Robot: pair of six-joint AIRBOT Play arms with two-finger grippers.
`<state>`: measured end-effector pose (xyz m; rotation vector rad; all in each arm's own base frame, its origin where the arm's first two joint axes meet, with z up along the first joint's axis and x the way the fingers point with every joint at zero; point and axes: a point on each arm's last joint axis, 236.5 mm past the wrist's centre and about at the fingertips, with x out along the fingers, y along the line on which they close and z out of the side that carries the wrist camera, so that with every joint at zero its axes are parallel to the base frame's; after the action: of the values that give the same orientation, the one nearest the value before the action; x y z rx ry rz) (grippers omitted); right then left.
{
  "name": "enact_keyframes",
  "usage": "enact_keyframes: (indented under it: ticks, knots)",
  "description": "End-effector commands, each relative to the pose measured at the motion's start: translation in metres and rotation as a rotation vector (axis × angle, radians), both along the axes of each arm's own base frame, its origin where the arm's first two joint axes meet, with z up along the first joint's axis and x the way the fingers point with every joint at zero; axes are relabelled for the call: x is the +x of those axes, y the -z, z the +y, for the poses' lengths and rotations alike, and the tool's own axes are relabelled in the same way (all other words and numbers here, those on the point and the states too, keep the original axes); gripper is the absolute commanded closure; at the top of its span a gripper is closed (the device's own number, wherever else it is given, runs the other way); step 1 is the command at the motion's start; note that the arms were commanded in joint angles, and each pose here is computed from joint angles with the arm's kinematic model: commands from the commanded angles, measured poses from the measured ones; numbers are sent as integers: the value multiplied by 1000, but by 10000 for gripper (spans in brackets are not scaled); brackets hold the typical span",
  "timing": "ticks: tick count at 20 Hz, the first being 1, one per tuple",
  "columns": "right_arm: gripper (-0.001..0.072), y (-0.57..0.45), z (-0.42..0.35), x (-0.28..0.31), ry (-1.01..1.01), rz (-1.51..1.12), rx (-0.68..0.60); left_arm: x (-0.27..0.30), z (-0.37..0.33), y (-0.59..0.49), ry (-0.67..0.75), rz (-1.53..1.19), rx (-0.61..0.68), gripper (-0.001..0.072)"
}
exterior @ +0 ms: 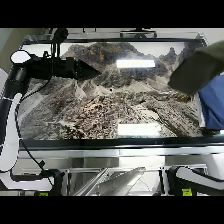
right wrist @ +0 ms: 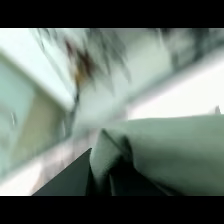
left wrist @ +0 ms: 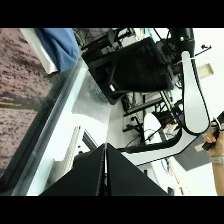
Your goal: Fold the shirts.
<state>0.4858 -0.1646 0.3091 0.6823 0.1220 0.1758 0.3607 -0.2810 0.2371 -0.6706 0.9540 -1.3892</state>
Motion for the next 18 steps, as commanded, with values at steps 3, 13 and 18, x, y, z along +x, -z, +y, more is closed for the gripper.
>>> enact_keyframes:
  ticks: [3,13,18]
  knots:
    - [693,11,-86,20,137,80,-38,17,-4,13,-38,27,3,707]
    - [692,253,-127,-182,305,739,357,25,-7,59,22,153,13,707]
    - [-8,313,-112,-228,262,904,401,23,-9,59,30,155,13,707]
